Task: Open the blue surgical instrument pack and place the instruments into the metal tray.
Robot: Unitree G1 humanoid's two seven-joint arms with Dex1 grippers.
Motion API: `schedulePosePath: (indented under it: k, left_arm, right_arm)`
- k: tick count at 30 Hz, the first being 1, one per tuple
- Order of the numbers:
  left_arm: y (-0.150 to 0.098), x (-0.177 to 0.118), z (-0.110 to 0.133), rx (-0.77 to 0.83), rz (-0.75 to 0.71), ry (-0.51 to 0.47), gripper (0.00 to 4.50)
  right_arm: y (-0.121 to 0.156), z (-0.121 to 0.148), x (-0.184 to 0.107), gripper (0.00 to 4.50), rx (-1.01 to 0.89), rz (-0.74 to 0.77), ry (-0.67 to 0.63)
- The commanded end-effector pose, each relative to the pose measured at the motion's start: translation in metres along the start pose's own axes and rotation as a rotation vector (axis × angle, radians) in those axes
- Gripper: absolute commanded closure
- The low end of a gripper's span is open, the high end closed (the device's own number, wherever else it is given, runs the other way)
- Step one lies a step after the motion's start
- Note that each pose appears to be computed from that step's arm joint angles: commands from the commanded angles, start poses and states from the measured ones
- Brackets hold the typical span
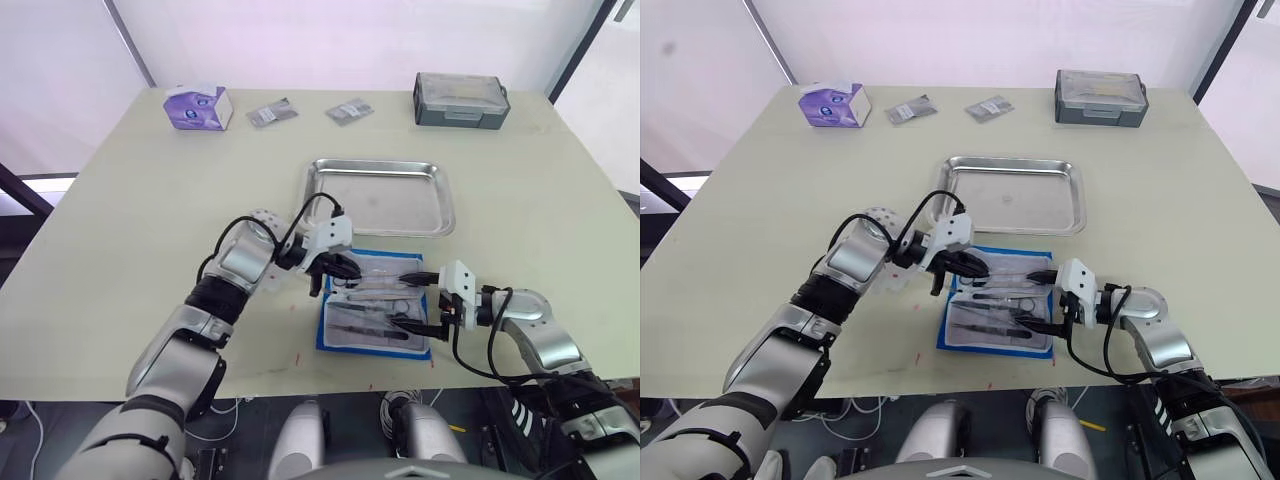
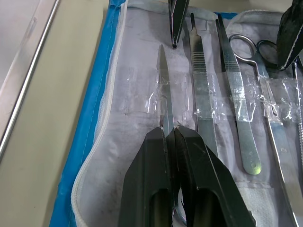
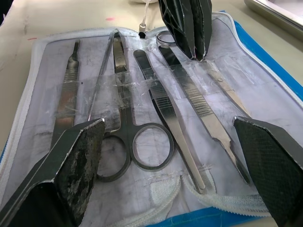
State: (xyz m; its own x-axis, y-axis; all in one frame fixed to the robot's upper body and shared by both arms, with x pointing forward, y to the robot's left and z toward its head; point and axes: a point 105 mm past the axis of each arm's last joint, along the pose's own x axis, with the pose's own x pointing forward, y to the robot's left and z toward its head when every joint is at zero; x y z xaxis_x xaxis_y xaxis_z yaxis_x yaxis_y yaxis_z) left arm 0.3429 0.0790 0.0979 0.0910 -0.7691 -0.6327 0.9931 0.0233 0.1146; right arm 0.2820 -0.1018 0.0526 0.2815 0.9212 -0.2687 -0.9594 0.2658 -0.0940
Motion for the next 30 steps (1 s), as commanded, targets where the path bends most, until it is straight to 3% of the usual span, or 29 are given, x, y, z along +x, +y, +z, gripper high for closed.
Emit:
schedulePosePath:
  k: [1, 12, 30]
  left_arm:
    - [0.004, -0.003, 0.019, 0.050, 0.008, 0.008, 4.47]
    - [0.005, -0.009, 0.046, 0.057, -0.005, 0.008, 4.47]
    - [0.006, -0.029, 0.036, 0.040, 0.005, 0.140, 4.47]
  right_arm:
    - [0.016, -0.048, 0.000, 0.00, 0.137, 0.009, 0.157]
    - [0.017, -0.048, 0.002, 0.00, 0.138, 0.008, 0.155]
    - [0.017, -0.049, 0.003, 0.00, 0.138, 0.013, 0.155]
